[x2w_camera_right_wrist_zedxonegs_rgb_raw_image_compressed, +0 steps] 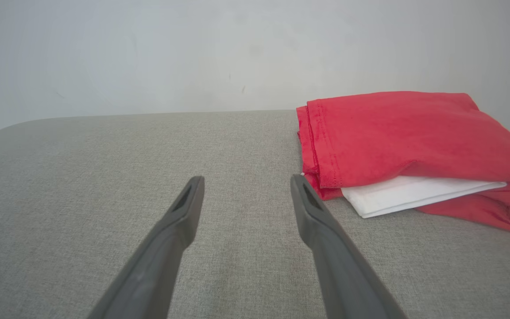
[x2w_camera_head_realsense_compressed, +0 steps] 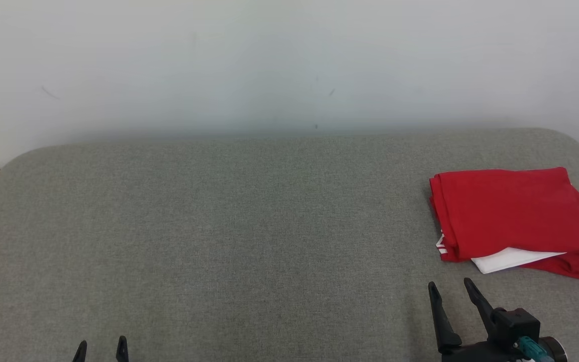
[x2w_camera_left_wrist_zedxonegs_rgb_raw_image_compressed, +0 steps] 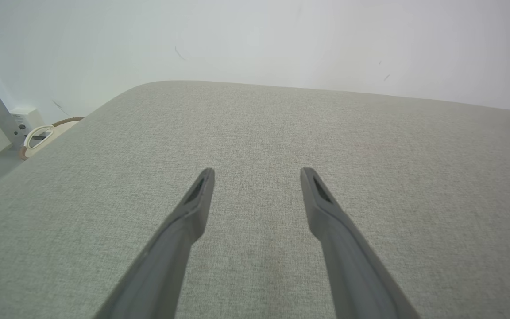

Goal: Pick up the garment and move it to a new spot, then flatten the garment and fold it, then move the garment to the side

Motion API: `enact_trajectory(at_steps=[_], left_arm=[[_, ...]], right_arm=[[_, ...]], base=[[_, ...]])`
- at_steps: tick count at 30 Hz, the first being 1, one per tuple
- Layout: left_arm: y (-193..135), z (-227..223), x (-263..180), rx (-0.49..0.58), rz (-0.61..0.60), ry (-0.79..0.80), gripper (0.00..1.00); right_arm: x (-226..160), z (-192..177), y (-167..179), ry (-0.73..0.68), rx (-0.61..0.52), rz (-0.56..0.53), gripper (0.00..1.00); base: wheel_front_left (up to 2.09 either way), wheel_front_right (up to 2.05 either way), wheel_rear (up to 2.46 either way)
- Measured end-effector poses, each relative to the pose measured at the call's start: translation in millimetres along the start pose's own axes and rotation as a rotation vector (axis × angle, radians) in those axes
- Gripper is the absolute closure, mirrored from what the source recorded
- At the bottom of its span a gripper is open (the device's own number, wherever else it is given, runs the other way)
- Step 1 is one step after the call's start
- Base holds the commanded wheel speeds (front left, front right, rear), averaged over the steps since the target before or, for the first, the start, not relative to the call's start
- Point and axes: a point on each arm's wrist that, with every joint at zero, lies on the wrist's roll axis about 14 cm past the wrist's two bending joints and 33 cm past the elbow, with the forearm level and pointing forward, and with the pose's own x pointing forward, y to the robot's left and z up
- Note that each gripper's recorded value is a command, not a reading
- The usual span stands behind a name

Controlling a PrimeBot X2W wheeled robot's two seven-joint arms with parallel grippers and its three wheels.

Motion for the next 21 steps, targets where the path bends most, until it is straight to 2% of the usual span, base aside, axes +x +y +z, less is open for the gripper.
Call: enact_trajectory(at_steps=[7,8,12,21], left_arm=[[1,0,-1,-0.008,-0.001,0.001,0.00],[0,-3,-1,-0.010,-0.004,0.009,1.00],[-1,-16,-4,-0.023,-0.002,0.055,1.00],[5,-27,-6,-0.196,0.044,0.115,1.00]], right_arm=[[1,1,-1,-0.002,-0.002,-0.003,0.00],[0,-2,-1,0.006,-0.001,-0.004,1.00],[-8,-20,1,0.061,0.019,-0.009,1.00],[-8,-21,-11,0.070,0.197,-0.081,1.00]], base=[[0.00,0.00,0.00],[0.00,0.00,0.00],[0.00,0.00,0.00],[0.00,0.00,0.00]])
